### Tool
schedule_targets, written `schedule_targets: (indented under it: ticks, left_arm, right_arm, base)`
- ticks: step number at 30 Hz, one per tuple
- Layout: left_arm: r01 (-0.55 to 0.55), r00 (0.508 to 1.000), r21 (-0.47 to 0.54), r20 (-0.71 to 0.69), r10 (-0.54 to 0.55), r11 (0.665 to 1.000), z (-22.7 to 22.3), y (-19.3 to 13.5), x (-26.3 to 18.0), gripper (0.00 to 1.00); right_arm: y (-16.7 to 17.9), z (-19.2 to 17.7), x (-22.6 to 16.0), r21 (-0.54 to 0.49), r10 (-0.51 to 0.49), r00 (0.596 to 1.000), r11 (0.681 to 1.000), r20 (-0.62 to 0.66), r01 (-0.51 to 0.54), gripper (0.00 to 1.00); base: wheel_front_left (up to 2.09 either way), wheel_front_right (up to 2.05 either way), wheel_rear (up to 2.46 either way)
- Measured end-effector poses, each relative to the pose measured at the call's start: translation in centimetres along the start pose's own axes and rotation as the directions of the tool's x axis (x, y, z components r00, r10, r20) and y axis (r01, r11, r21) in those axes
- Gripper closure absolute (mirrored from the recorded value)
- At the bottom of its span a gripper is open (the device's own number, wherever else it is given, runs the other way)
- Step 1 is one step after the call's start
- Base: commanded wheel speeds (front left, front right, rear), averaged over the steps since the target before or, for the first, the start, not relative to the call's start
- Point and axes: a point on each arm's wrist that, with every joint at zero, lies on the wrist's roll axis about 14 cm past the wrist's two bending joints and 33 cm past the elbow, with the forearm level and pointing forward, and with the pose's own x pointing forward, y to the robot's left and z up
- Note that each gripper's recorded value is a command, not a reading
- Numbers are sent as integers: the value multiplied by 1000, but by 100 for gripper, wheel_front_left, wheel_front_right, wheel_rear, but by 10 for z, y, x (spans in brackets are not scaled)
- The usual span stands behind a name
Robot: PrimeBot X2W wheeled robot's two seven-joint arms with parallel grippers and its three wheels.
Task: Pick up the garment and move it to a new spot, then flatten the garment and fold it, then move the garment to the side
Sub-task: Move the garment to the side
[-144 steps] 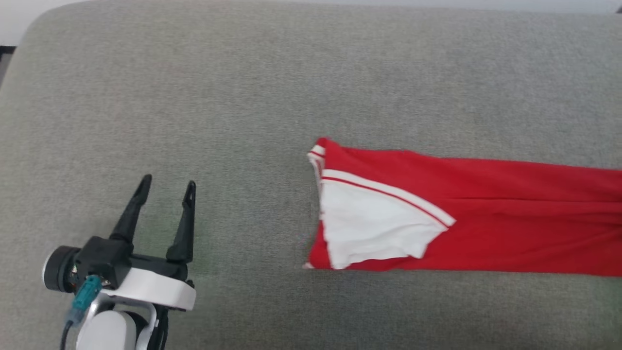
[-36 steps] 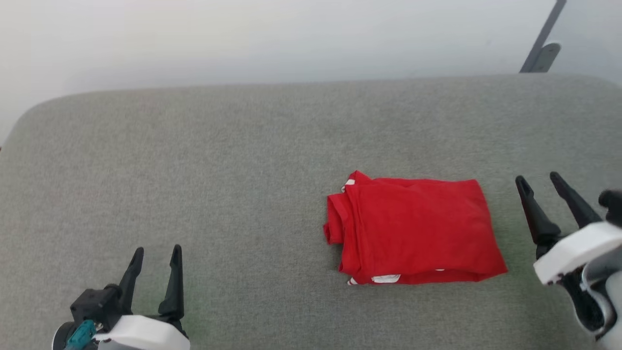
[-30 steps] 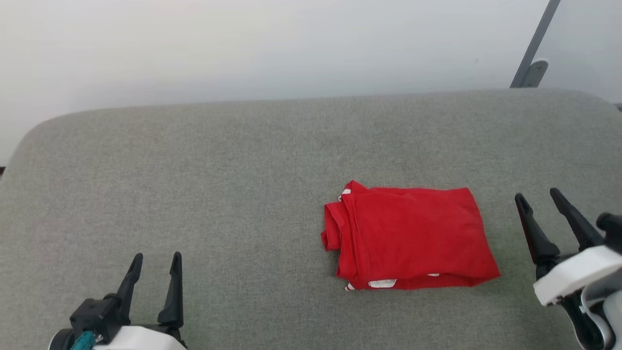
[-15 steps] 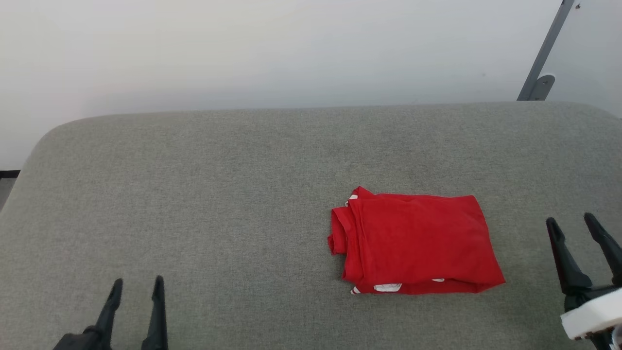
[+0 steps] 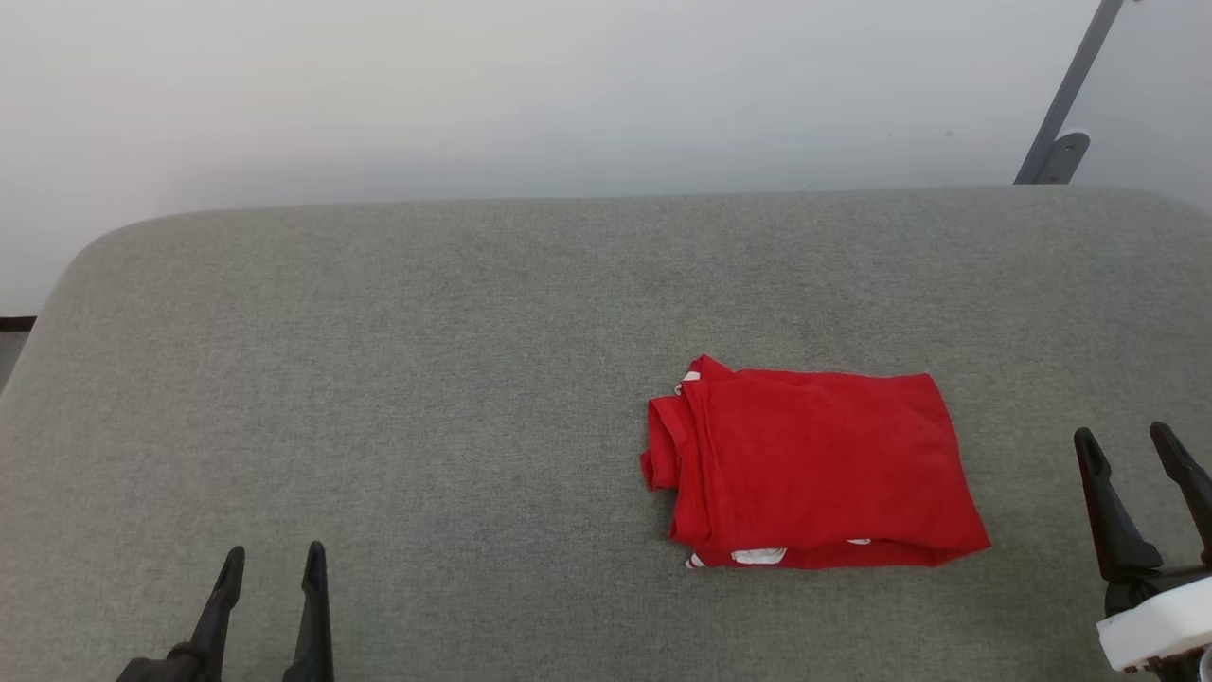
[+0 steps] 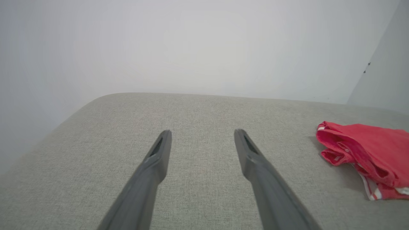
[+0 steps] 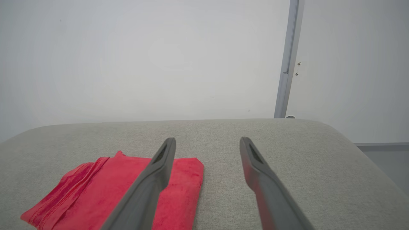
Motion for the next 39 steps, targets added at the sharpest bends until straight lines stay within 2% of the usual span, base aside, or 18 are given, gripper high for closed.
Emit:
schedule_targets:
  ticks: [12, 18, 22, 24, 25, 26, 27, 28, 31, 37, 38, 39]
  left_arm:
    - [29, 1000, 2, -5, -29, 1000, -2, -7, 17, 0]
    - [64, 998, 19, -22, -63, 998, -8, -15, 36, 0]
    - [80, 996, 26, -27, -79, 996, -11, -17, 50, 0]
    - [87, 996, 32, -24, -86, 996, -11, -18, 57, 0]
    - [87, 996, 32, -24, -86, 996, -11, -18, 57, 0]
    - [88, 996, 38, -23, -87, 995, -12, -16, 64, 0]
    - [88, 996, 42, -25, -87, 995, -12, -15, 67, 0]
    - [88, 996, 42, -25, -87, 995, -12, -15, 67, 0]
    - [90, 996, 46, -32, -89, 995, -16, -14, 74, 0]
    - [91, 995, 55, -50, -88, 994, -24, -11, 87, 0]
    - [92, 994, 56, -56, -89, 994, -27, -10, 90, 0]
    - [92, 994, 57, -58, -89, 994, -28, -9, 92, 0]
  right_arm:
    - [9, -17, 21, 22, 32, 996, 999, -77, -30, 0]
    - [11, -49, 49, -9, 67, 960, 997, -272, -73, 0]
    - [8, -79, 63, -30, 78, 880, 994, -469, -104, 0]
    - [7, -92, 67, -19, 82, 827, 994, -556, -111, 0]
    - [7, -92, 67, -19, 82, 827, 994, -556, -111, 0]
    - [5, -102, 71, -3, 81, 776, 994, -625, -106, 0]
    - [5, -108, 72, -2, 83, 745, 994, -662, -112, 0]
    - [5, -108, 72, -2, 83, 745, 994, -662, -112, 0]
    - [6, -122, 76, 27, 95, 670, 993, -737, -111, 0]
    - [22, -153, 76, 75, 142, 485, 985, -863, -154, 0]
    - [24, -160, 76, 78, 144, 436, 983, -888, -167, 0]
    - [26, -163, 77, 80, 147, 422, 982, -895, -172, 0]
  base:
    - [0, 0, 0]
    - [0, 0, 0]
    - [0, 0, 0]
    - [0, 0, 0]
    - [0, 0, 0]
    - [0, 0, 0]
    - [0, 0, 0]
    - [0, 0, 0]
    - [0, 0, 0]
    - [0, 0, 0]
    - [0, 0, 0]
    - [0, 0, 0]
